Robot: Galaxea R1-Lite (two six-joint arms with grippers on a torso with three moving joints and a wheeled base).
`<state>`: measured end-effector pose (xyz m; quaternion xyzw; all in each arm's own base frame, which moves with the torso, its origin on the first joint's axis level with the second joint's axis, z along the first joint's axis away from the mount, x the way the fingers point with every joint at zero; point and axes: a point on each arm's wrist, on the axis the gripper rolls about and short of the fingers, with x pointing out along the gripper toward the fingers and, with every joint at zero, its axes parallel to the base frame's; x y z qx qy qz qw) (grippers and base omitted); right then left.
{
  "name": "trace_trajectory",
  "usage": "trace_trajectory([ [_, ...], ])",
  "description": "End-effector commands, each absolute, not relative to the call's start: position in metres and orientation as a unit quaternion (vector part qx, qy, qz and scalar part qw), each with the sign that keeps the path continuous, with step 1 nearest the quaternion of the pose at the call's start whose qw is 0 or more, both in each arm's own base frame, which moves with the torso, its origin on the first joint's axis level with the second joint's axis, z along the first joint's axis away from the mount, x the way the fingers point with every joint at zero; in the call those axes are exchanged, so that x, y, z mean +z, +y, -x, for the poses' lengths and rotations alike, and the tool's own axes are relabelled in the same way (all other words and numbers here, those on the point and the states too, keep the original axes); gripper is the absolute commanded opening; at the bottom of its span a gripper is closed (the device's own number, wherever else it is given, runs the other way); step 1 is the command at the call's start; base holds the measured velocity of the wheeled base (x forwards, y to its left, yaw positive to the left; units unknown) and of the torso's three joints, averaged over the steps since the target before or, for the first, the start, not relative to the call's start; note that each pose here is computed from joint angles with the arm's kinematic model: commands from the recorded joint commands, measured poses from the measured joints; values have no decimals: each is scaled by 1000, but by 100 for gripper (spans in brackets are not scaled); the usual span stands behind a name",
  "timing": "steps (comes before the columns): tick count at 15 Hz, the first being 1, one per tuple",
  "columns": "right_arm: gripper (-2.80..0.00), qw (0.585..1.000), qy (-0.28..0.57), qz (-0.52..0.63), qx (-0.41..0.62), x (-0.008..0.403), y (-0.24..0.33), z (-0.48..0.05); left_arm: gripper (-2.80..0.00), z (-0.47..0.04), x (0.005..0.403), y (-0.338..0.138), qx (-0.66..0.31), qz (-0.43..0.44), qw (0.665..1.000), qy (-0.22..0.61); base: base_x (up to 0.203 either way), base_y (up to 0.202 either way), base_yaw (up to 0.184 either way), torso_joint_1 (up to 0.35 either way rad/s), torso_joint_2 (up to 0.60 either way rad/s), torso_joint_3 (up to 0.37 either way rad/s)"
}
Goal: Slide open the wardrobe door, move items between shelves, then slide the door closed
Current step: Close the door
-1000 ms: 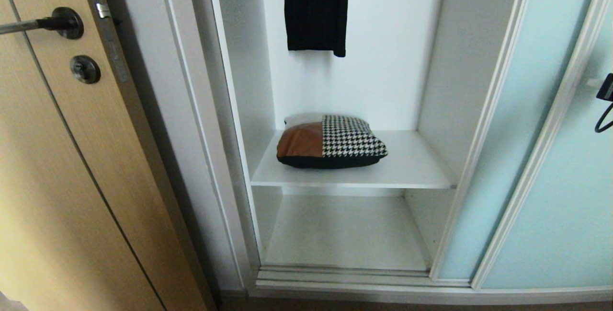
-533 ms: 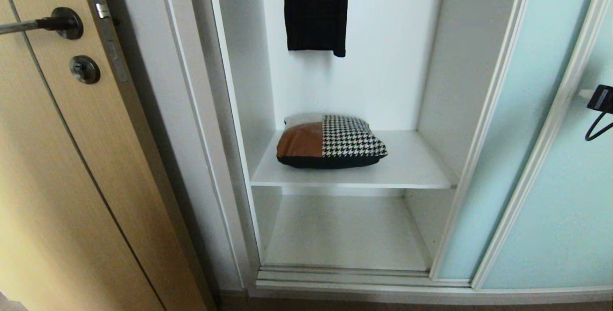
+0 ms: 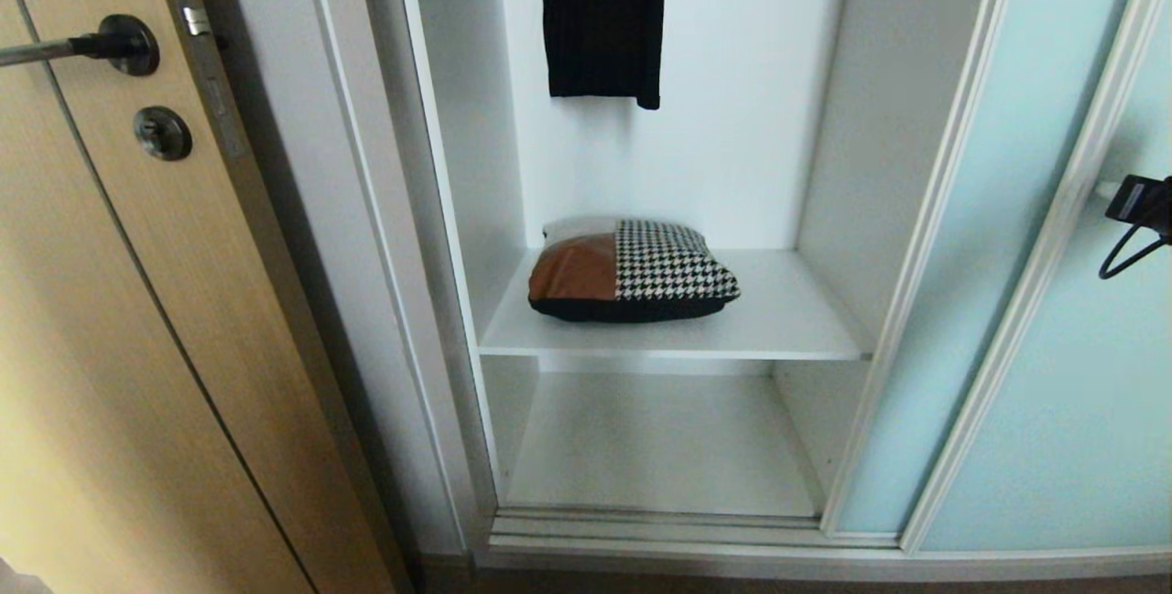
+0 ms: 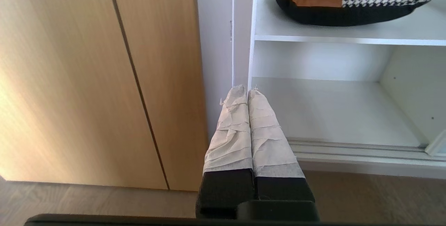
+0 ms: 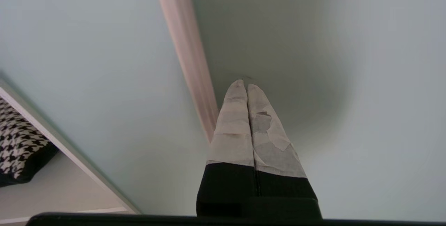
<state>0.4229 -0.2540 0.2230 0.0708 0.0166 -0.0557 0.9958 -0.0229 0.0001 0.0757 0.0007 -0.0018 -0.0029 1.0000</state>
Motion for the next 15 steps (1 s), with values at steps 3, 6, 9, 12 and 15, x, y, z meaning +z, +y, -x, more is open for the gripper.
trace_trajectory([
  [3,-280,995,30,-81,-53,210,-252,-429,-280,23,75,0,-3,-1,1000,-1,0,0,0,0,0,0],
  [6,-280,995,28,-84,-45,217,-242,-428,-280,23,75,0,-3,-2,1000,-1,0,0,0,0,0,0],
  [9,-280,995,32,-85,-34,222,-228,-426,-280,23,75,0,-3,-1,1000,-1,0,0,0,0,0,0],
  [12,-280,996,33,-84,-21,230,-213,-424,-280,23,75,0,-3,-1,1000,-1,0,0,0,0,0,0],
  [15,-280,995,41,-86,1,232,-188,-424,-280,23,75,0,-3,-1,1000,-1,0,0,0,0,0,0],
])
